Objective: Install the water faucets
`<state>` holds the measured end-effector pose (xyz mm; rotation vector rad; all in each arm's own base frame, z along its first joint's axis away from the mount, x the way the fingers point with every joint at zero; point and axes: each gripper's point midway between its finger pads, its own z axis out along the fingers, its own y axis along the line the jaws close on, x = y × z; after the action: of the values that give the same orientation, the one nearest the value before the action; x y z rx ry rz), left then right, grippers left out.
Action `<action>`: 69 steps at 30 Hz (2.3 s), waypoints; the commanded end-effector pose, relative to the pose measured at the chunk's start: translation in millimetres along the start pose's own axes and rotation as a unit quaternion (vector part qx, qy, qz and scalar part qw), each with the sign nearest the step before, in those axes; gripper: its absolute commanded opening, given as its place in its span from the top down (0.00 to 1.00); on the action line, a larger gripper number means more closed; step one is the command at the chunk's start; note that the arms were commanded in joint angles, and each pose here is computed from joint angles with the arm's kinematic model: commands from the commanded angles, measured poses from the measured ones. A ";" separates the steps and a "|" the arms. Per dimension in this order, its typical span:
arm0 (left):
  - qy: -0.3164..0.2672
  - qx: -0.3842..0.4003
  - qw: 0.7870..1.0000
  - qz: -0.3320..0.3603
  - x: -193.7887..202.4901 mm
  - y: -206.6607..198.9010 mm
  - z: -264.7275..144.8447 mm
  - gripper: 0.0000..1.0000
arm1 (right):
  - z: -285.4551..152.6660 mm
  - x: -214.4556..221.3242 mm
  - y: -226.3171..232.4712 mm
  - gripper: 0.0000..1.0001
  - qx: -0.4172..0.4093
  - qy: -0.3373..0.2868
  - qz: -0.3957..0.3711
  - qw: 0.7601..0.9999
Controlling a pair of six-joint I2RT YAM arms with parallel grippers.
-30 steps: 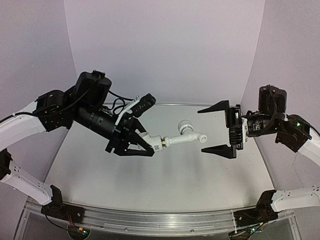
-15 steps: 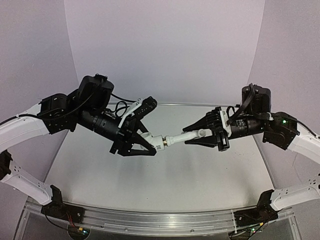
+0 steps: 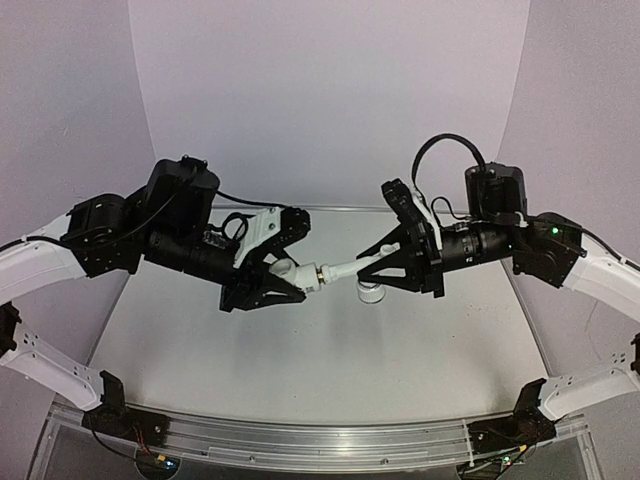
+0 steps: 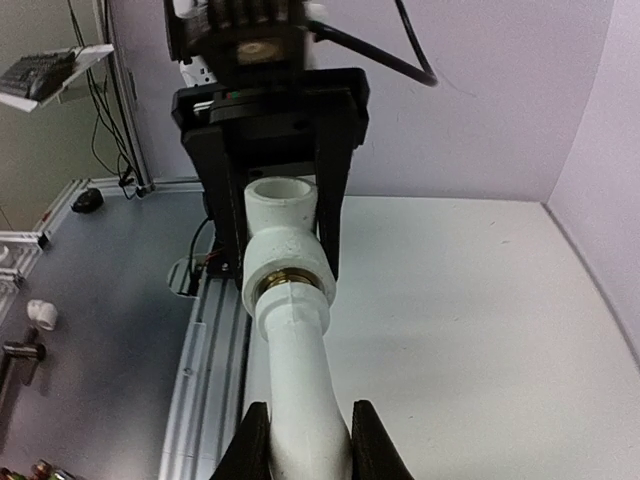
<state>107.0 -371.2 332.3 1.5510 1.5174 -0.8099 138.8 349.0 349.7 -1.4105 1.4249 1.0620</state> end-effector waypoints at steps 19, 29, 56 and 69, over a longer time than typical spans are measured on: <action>-0.003 -0.252 0.955 0.155 -15.9 37.3 -9.0 1.00 | -27.7 -70.6 -33.3 0.11 0.027 -0.083 0.132 0.987; -0.050 -0.130 0.990 0.033 -37.6 8.7 -32.0 1.00 | -83.4 -58.8 -13.1 0.02 0.155 -0.052 -0.392 0.905; -0.066 0.068 0.988 -0.119 -62.3 -14.2 -11.4 1.00 | -49.2 -21.4 20.4 0.02 0.144 -0.061 -0.703 0.694; -0.033 0.034 0.995 -0.092 -42.3 -2.4 3.5 1.00 | -51.8 -68.3 27.8 0.31 0.122 -0.123 -0.516 0.839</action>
<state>94.1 -391.4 344.9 1.4535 1.7104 -1.0436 112.9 319.5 387.4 -1.5813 0.2695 0.1341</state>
